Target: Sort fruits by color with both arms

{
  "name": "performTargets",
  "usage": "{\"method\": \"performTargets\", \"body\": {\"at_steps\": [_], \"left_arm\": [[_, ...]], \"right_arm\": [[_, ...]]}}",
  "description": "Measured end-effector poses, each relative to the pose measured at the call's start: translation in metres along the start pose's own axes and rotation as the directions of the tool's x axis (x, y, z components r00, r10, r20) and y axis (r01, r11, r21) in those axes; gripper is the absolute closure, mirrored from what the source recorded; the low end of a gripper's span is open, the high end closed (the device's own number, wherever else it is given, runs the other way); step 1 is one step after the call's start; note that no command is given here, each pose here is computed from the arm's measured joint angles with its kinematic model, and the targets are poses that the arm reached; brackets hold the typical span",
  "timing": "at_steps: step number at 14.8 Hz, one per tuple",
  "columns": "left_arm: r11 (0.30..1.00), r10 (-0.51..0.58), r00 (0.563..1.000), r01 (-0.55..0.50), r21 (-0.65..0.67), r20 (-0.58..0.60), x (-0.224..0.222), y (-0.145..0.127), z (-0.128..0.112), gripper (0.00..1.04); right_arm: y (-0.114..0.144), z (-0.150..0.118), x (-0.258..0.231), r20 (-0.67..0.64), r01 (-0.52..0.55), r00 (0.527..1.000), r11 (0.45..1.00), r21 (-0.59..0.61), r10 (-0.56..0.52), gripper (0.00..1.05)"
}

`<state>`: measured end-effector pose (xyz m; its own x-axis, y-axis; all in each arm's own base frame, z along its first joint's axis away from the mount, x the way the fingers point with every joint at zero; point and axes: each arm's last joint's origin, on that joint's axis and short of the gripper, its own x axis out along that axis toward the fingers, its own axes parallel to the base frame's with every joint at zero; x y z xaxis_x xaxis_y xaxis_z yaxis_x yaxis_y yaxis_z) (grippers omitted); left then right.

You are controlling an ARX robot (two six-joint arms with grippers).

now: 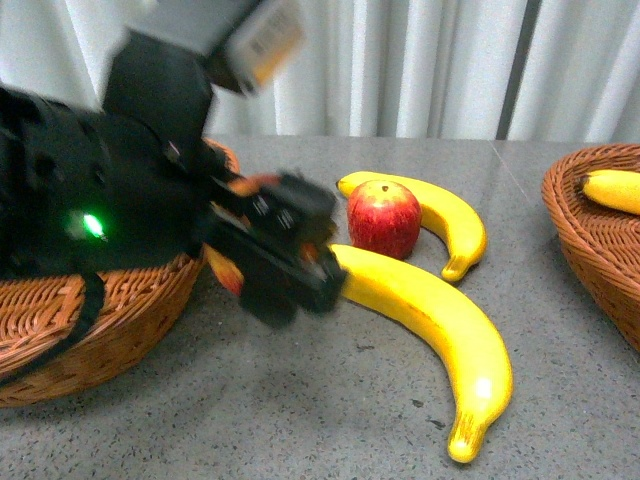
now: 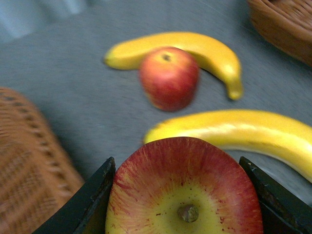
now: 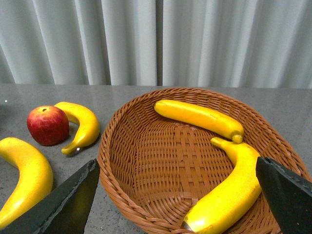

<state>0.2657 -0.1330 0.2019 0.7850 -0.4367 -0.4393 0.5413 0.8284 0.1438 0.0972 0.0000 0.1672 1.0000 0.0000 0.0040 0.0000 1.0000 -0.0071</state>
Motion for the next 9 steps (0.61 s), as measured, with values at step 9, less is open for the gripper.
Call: {"method": "performTargets", "body": {"at_steps": [9], "left_arm": [[0.823,0.375,0.911,-0.412,-0.392,-0.169,-0.013,0.097,-0.033,0.39]], "right_arm": [[0.0,0.0,0.0,0.0,0.0,1.0,1.0,0.0,0.0,0.07]]}}
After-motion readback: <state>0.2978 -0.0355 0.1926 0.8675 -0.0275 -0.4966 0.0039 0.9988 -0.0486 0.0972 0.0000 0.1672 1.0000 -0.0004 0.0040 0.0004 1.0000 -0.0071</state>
